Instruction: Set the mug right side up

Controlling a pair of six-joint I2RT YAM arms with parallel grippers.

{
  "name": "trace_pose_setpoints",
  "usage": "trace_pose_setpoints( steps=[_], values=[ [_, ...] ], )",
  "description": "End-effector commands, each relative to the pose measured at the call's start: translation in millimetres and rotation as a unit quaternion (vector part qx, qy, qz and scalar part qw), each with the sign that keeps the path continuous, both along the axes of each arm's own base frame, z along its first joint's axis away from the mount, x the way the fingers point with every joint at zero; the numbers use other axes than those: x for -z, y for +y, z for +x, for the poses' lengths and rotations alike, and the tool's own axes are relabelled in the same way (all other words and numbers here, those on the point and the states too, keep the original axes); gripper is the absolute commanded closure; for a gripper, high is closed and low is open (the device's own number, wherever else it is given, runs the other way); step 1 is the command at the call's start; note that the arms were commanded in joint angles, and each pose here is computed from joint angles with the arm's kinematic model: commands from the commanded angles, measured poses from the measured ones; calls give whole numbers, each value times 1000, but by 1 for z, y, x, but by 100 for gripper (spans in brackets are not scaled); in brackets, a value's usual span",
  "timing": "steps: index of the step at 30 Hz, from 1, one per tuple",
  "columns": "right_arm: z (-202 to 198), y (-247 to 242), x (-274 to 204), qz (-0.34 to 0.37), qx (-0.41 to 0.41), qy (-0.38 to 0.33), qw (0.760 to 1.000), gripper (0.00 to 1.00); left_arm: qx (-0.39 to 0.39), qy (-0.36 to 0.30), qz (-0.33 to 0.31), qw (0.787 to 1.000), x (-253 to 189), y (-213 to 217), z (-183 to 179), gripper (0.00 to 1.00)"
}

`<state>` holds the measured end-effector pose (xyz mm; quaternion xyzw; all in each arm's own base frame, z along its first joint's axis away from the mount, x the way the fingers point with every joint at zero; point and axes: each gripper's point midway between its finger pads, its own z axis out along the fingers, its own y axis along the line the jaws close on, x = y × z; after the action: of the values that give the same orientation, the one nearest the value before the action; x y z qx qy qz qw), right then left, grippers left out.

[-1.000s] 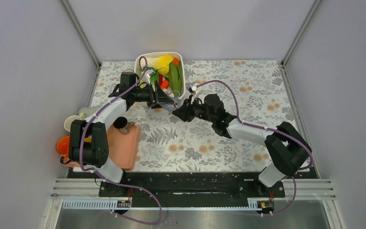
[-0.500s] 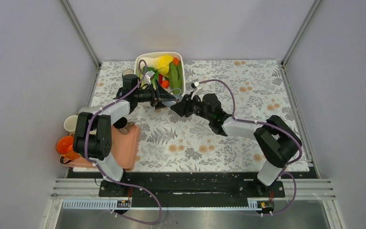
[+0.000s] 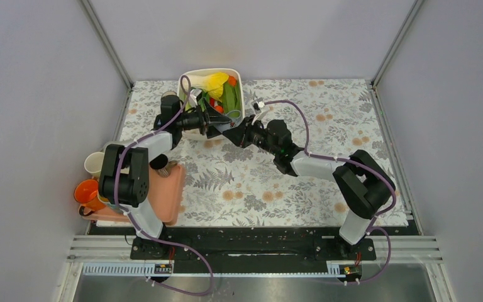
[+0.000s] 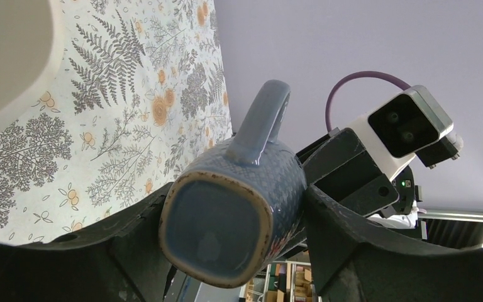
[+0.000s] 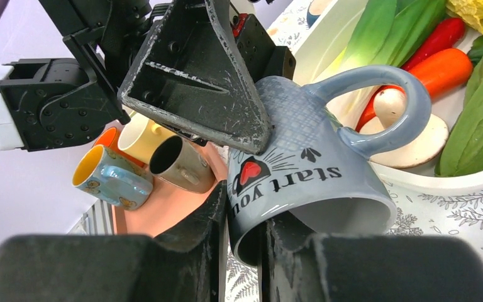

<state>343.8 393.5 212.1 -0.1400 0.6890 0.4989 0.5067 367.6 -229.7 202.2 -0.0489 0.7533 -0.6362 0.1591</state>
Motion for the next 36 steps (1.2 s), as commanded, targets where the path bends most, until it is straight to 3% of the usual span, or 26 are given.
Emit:
trace_pose_setpoints(
  steps=[1,4,13,19,25,32,36],
  values=[
    [1,-4,-83,47,23,-108,993,100,52,-22,22,998,11,-19,-13,59],
    [4,-8,-77,32,34,-98,994,100,45,-22,49,998,17,-17,-9,38],
    [9,-13,-71,13,53,-80,995,100,41,-53,80,995,15,-13,-6,1],
    [9,-27,-68,-31,69,-79,994,100,28,-79,113,990,10,-5,6,1],
    [-6,-46,-51,-154,33,-96,983,100,31,-102,137,985,-4,1,13,1],
    [-23,-59,-26,-290,-43,-131,947,100,50,-137,186,972,-8,9,15,1],
    [-36,-63,-6,-367,-110,-147,912,100,65,-180,237,953,-16,19,16,1]
  ],
)
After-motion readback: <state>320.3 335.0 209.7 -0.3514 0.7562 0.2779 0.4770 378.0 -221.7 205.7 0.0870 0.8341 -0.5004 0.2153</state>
